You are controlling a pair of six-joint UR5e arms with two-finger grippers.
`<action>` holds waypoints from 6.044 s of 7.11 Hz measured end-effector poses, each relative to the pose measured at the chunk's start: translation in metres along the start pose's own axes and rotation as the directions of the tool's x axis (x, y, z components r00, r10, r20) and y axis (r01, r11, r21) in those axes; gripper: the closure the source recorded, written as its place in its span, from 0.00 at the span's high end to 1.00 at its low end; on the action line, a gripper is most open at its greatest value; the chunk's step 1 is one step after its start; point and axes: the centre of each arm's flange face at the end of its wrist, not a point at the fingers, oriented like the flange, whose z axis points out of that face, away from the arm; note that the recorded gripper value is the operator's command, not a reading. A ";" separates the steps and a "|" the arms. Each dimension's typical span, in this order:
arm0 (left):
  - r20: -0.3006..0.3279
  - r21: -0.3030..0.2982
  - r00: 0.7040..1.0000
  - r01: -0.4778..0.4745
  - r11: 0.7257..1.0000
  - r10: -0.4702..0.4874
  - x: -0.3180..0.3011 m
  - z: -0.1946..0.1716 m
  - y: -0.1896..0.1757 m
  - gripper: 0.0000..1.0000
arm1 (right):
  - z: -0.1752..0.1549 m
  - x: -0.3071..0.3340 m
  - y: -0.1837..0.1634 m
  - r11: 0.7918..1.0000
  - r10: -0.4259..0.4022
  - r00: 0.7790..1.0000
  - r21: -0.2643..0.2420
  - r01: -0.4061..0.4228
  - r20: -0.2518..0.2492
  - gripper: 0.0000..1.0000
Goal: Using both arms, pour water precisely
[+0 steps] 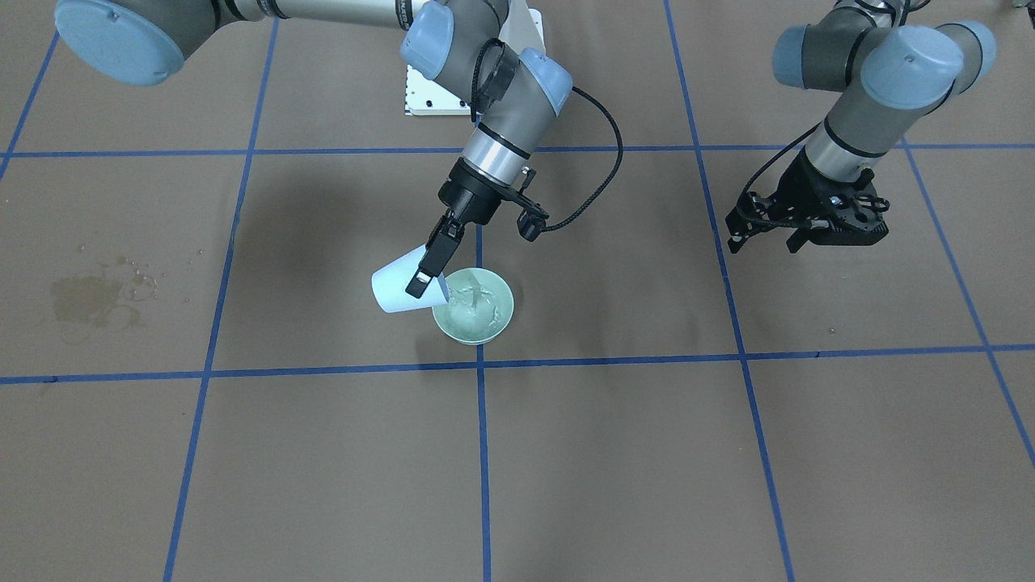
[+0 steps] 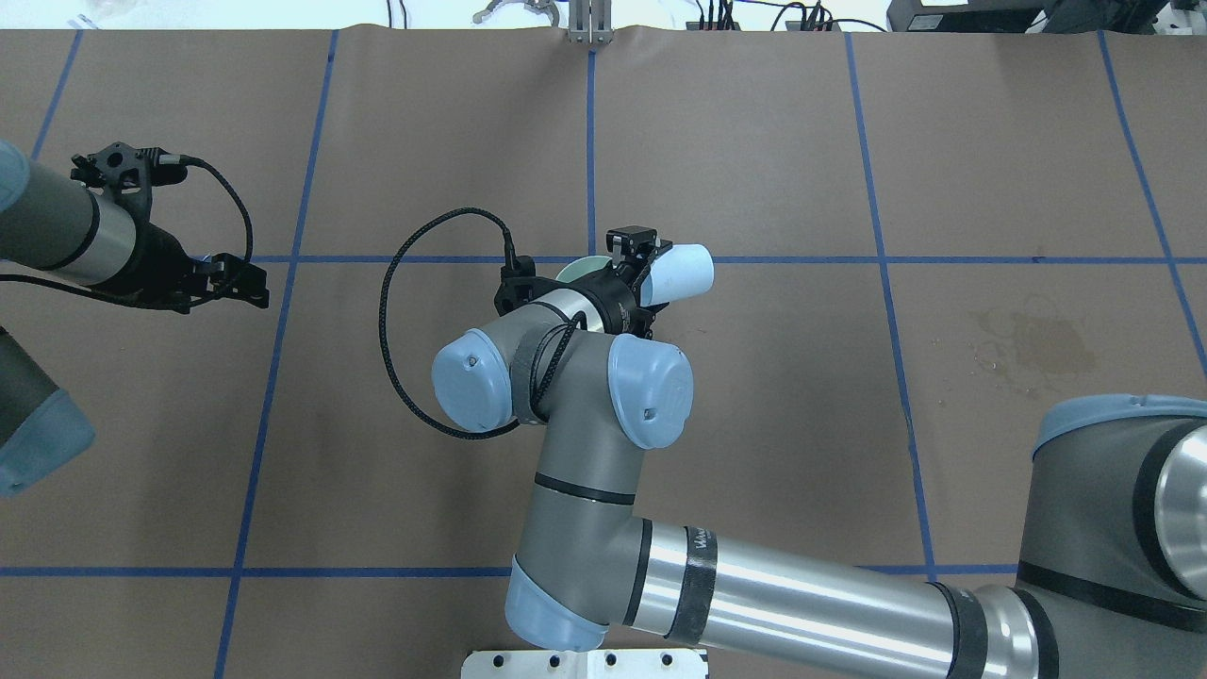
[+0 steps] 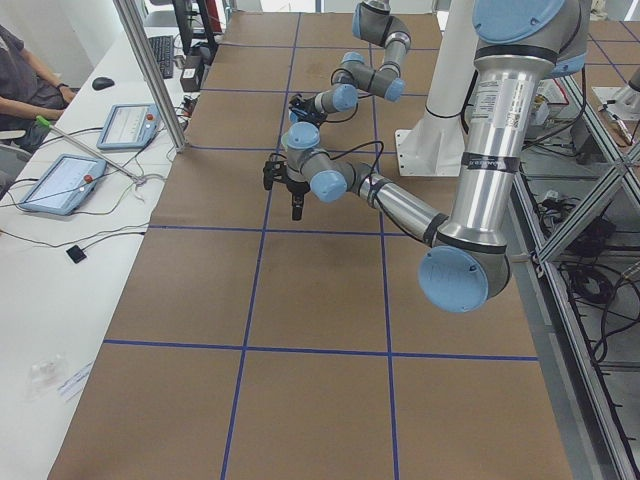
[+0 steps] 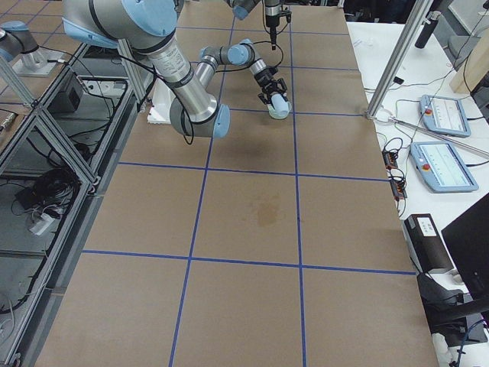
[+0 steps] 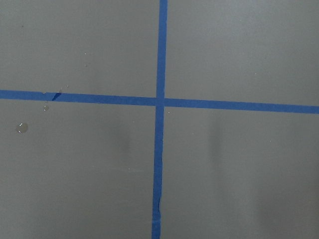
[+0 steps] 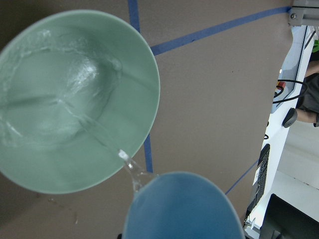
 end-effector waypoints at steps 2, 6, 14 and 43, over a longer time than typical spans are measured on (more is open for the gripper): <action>-0.007 0.001 1.000 0.020 1.000 -0.020 0.001 -0.001 0.001 1.00 | 0.002 0.000 -0.001 0.999 -0.027 0.999 -0.031 0.026 -0.033 0.37; -0.018 0.001 0.999 0.049 0.999 -0.049 0.000 -0.004 0.004 1.00 | -0.004 0.001 -0.007 0.992 -0.095 0.990 -0.096 0.085 -0.103 0.37; -0.037 -0.031 0.997 0.064 0.997 -0.066 0.003 -0.005 0.008 1.00 | -0.020 0.024 0.029 0.948 0.319 0.947 0.039 -0.317 -0.039 0.38; -0.065 -0.111 0.977 0.193 0.975 -0.201 0.010 -0.014 0.016 1.00 | 0.306 -0.075 0.540 0.251 0.752 0.140 -0.083 -0.964 0.644 0.99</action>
